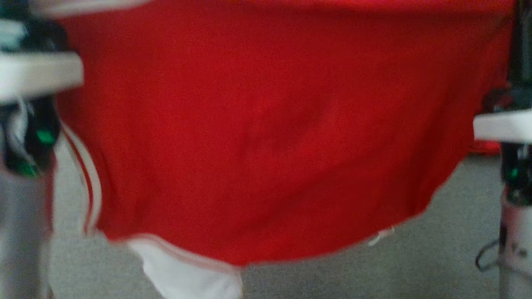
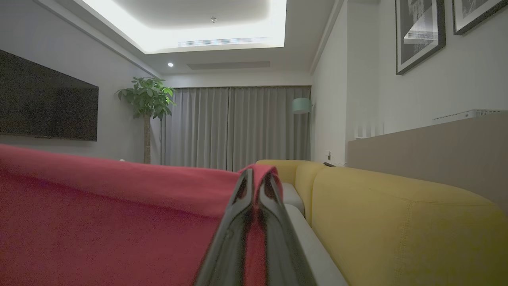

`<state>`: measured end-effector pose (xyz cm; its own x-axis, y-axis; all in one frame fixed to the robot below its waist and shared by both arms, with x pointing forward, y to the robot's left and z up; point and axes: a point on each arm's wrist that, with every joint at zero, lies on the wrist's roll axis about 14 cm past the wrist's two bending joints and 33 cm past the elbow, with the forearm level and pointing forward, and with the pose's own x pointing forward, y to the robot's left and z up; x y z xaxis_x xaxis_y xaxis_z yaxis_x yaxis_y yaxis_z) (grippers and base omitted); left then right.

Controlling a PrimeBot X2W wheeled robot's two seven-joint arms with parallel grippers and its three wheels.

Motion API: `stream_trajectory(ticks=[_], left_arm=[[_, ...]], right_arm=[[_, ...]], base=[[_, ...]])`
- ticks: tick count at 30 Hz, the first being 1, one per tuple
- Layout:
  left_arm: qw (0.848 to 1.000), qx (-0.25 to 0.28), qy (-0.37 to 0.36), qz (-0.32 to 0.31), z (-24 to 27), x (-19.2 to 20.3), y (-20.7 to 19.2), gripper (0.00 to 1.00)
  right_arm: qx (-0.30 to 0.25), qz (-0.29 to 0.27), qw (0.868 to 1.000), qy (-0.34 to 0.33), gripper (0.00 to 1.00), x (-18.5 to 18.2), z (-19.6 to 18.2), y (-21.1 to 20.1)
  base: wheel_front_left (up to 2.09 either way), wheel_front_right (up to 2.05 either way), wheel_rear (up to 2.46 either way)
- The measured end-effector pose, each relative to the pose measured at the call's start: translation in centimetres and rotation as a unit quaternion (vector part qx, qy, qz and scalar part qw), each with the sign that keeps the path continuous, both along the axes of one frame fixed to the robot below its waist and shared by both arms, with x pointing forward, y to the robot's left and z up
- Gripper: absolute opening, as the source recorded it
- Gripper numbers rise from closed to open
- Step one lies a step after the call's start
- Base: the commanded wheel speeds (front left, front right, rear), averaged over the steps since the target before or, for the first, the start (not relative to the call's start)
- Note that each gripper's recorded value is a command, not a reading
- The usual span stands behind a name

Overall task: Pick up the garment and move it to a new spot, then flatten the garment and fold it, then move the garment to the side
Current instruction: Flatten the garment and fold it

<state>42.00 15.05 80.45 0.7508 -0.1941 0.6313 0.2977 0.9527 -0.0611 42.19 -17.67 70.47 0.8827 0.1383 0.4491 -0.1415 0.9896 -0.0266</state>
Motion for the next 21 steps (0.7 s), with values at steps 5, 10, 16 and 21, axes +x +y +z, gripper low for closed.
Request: stream_trajectory(ticks=[5, 10, 16, 21], left_arm=[[0.998, 0.042, 0.041, 0.013, 0.2, 7.6, 0.8, 0.00], [0.992, 0.091, 0.073, 0.053, -1.2, 16.3, 1.7, 0.00], [0.990, 0.074, 0.054, 0.109, -1.4, 23.0, 3.9, 0.00], [0.991, 0.057, 0.028, 0.120, -1.4, 24.3, 4.5, 0.00]], right_arm=[[0.010, 0.018, 0.999, 0.034, 0.00, 6.3, 0.0, 0.8], [-0.037, 0.028, 0.997, 0.065, 0.00, 14.6, -0.1, 2.1], [-0.078, 0.021, 0.995, 0.060, 0.00, 22.3, -0.9, 3.0], [-0.084, 0.017, 0.996, 0.023, 0.00, 24.7, -0.8, 3.5]], base=[[0.00, 0.00, 0.00], [0.00, 0.00, 0.00], [0.00, 0.00, 0.00], [0.00, 0.00, 0.00]])
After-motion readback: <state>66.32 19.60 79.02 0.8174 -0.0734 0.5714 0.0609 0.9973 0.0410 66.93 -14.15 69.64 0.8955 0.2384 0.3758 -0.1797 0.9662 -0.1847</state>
